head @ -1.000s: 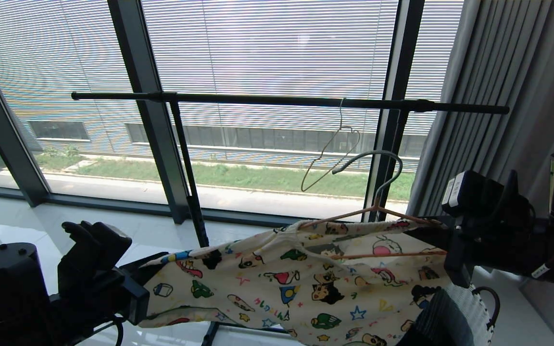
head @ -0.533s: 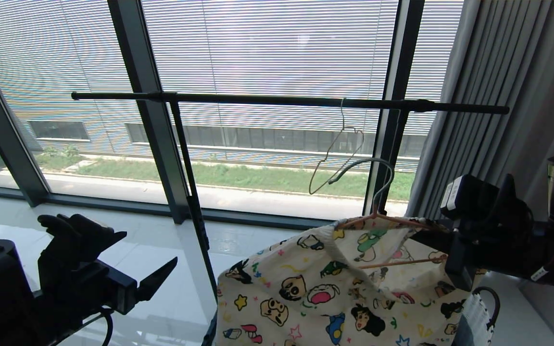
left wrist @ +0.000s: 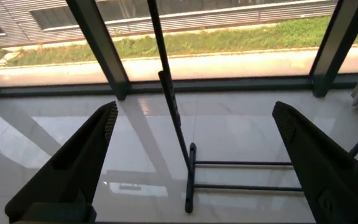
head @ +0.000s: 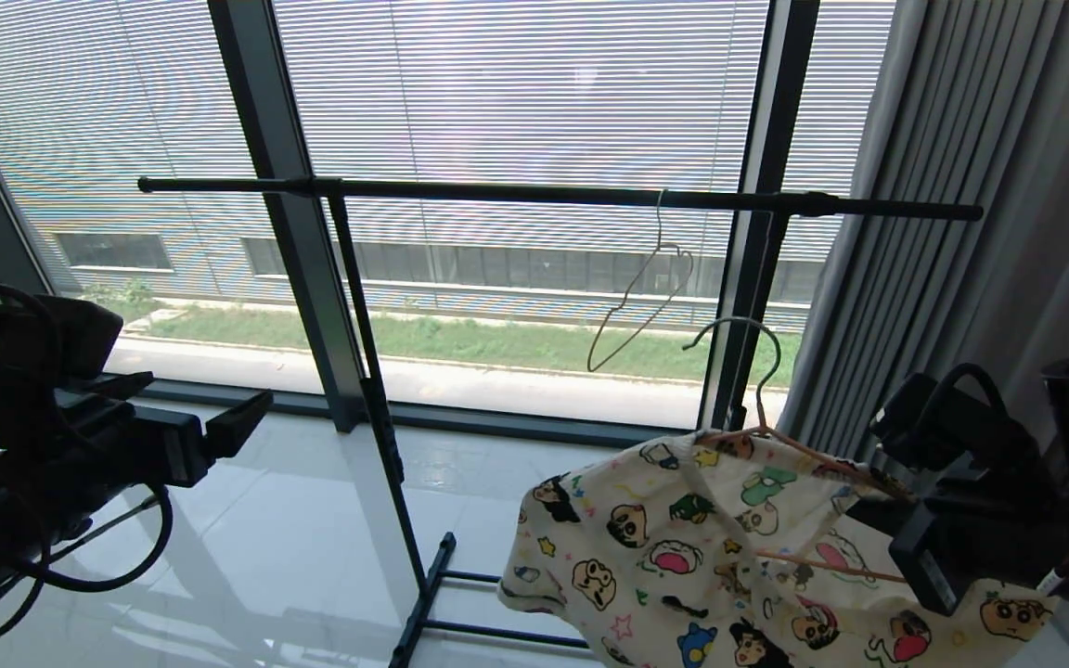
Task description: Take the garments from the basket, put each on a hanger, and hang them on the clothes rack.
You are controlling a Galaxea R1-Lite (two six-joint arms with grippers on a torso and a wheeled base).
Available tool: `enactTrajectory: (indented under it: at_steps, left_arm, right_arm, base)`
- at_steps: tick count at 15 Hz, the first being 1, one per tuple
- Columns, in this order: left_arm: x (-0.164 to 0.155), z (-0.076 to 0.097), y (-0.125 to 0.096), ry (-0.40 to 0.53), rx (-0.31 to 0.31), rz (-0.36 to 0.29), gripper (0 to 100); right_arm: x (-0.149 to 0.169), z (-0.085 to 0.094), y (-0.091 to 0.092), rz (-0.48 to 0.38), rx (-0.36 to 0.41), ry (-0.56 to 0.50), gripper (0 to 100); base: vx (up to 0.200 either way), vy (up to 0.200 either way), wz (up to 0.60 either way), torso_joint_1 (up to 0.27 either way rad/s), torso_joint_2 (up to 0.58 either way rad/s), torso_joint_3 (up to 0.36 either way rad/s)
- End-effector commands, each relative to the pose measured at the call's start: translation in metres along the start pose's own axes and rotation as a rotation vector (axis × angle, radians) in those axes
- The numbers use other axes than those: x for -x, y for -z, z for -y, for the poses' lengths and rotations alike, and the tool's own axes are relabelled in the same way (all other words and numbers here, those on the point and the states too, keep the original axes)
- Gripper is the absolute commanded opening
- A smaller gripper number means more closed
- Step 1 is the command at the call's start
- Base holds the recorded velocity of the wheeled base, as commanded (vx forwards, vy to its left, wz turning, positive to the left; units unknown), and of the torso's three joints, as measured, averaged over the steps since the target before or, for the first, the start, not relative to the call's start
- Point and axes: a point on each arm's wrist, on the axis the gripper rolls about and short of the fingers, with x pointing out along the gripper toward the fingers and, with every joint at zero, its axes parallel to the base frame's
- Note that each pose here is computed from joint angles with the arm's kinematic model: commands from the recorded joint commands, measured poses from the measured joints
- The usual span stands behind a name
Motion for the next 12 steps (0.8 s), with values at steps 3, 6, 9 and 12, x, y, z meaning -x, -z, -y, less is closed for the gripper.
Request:
enactTrajectory:
  at_steps: [3, 6, 9, 12]
  left_arm:
    - [0.032, -0.012, -0.059, 0.009, 0.075, -0.15, 100]
    - [0.042, -0.006, -0.038, 0.009, 0.081, -0.24, 100]
    - [0.051, 0.0, -0.023, -0.081, 0.057, -0.266, 100]
    - [0.057, 0.011, -0.012, -0.117, 0.015, -0.294, 100]
  right_arm:
    - [0.008, 0.001, 0.008, -0.072, -0.11, 0.097, 0]
    - [0.008, 0.002, 0.014, -0.14, -0.115, 0.158, 0]
    - [0.005, 0.002, 0.017, -0.174, -0.125, 0.184, 0]
    - [0.003, 0.002, 0.017, -0.176, -0.138, 0.186, 0]
  base:
    - [0.0, 0.0, 0.0, 0.0, 0.0, 0.0]
    - [0.0, 0.0, 0.0, 0.0, 0.0, 0.0]
    - [0.0, 0.0, 0.0, 0.0, 0.0, 0.0]
    - [0.0, 0.0, 0.0, 0.0, 0.0, 0.0]
